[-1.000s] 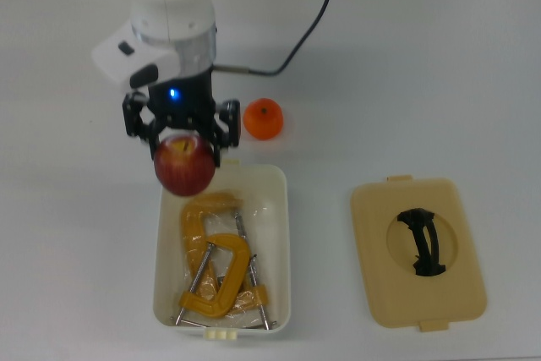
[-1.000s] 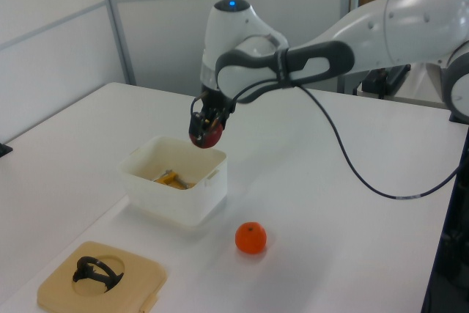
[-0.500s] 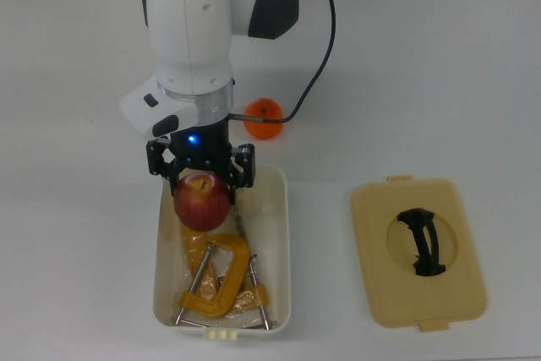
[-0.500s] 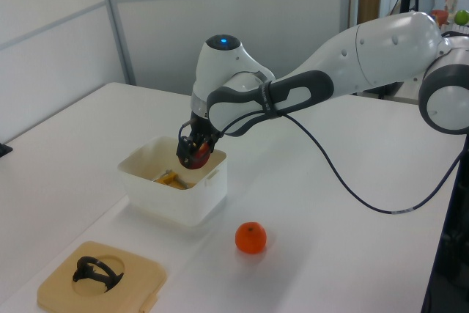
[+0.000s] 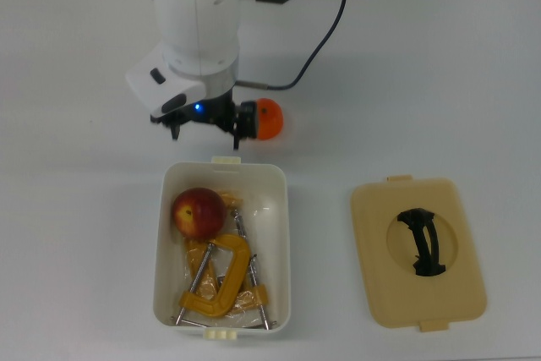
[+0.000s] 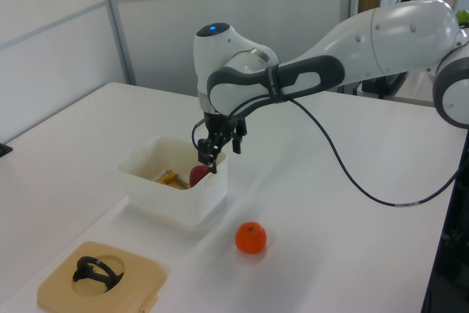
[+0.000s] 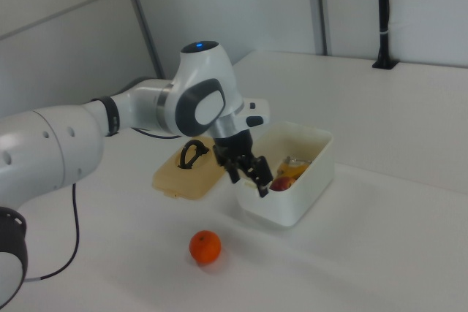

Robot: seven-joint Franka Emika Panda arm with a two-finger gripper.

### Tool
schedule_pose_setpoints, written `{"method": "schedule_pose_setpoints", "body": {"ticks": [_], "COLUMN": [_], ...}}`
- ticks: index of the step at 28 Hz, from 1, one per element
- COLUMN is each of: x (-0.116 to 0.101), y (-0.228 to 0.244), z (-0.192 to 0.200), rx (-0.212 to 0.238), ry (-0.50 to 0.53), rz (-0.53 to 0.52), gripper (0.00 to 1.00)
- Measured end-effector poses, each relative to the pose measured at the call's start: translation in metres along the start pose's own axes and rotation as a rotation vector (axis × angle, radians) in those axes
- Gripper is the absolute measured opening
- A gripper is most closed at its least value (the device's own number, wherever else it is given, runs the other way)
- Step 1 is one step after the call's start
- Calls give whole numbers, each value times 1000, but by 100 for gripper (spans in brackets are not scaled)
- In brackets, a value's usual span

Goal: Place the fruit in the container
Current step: 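Lower the apple into the container and open the gripper, then move the gripper to the orange and grasp it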

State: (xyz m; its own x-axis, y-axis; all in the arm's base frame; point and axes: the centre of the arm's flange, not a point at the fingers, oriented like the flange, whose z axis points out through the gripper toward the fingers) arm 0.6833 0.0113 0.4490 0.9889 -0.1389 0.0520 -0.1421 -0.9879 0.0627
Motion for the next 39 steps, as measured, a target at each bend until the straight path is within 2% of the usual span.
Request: {"method": "schedule_pose_setpoints", "body": {"ticks": [5,10,17,29,39], "x": [-31,-55,-82,-90,-80], "y": [-19,-52,-85,-108,-117], "z": [2,29,72,123,129], "rx": [-32,-76,-113,-172,-156], "ry": [-191,-283,-372,-420,-337], "rz": [-86,-171,-244,-309,-324], "gripper": [100,100,100,100,100]}}
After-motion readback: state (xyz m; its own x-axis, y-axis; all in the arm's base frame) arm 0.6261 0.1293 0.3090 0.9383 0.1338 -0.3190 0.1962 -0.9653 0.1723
